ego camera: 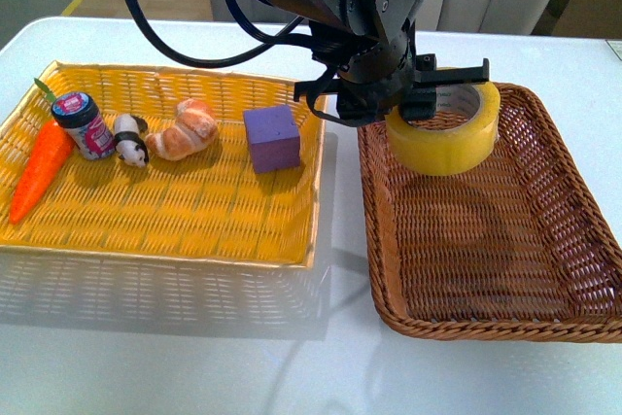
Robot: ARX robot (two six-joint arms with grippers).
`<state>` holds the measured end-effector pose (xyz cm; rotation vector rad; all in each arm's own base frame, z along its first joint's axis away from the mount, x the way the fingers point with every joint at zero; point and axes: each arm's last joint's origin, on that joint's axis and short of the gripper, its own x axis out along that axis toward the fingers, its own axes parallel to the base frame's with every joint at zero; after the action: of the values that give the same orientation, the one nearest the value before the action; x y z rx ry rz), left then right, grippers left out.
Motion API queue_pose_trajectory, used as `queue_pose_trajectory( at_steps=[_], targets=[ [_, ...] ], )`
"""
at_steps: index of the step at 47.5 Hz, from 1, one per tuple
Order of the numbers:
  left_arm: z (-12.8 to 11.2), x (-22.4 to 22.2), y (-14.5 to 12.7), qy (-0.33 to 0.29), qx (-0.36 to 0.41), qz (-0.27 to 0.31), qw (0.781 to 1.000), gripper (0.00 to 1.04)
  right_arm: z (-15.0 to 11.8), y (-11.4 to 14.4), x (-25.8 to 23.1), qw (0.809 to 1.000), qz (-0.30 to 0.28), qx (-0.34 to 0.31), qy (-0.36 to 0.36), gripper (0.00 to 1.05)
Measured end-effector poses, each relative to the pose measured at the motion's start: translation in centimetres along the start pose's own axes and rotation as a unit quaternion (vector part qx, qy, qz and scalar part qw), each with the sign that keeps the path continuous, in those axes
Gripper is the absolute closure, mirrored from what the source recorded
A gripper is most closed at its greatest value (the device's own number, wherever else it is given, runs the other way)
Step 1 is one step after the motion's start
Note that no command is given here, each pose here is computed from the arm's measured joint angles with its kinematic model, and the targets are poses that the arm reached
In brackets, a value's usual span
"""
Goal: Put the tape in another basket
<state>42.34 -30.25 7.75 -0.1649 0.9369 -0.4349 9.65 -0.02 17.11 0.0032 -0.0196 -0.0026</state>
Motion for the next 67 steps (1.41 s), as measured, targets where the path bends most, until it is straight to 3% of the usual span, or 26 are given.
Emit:
queue_pose_trajectory(
  at_steps=[13, 25, 37, 45, 56, 65, 67],
  targets=[
    [-0.8, 0.6, -0.1, 0.012, 0.004, -0.001, 1.0, 0.88, 0.0, 0.0, 0.0, 1.0, 0.0, 0.0, 0.0, 0.09],
    [-1.0, 0.8, -0.1, 0.01, 0.003, -0.012, 1.0, 0.43, 0.0, 0.0, 0.0, 1.0, 0.0, 0.0, 0.0, 0.09],
    [-2.0, 0.2, 0.4, 0.006, -0.004, -0.014, 1.0, 0.07, 0.0, 0.0, 0.0, 1.0, 0.0, 0.0, 0.0, 0.09],
    [-1.2, -3.5, 1.7, -0.049, -0.029, -0.025, 0.998, 0.09, 0.0, 0.0, 0.0, 1.0, 0.0, 0.0, 0.0, 0.09],
    [-1.1, -11.3, 7.0, -0.157, -0.069, 0.001, 0.985, 0.09, 0.0, 0.0, 0.0, 1.0, 0.0, 0.0, 0.0, 0.09],
    [-1.8, -12.1, 7.5, -0.155, -0.072, 0.005, 0.985, 0.09, 0.0, 0.0, 0.0, 1.0, 0.0, 0.0, 0.0, 0.09],
    [-2.1, -11.8, 7.6, -0.199, -0.053, 0.036, 0.978, 0.13, 0.0, 0.0, 0.0, 1.0, 0.0, 0.0, 0.0, 0.09]
  ],
)
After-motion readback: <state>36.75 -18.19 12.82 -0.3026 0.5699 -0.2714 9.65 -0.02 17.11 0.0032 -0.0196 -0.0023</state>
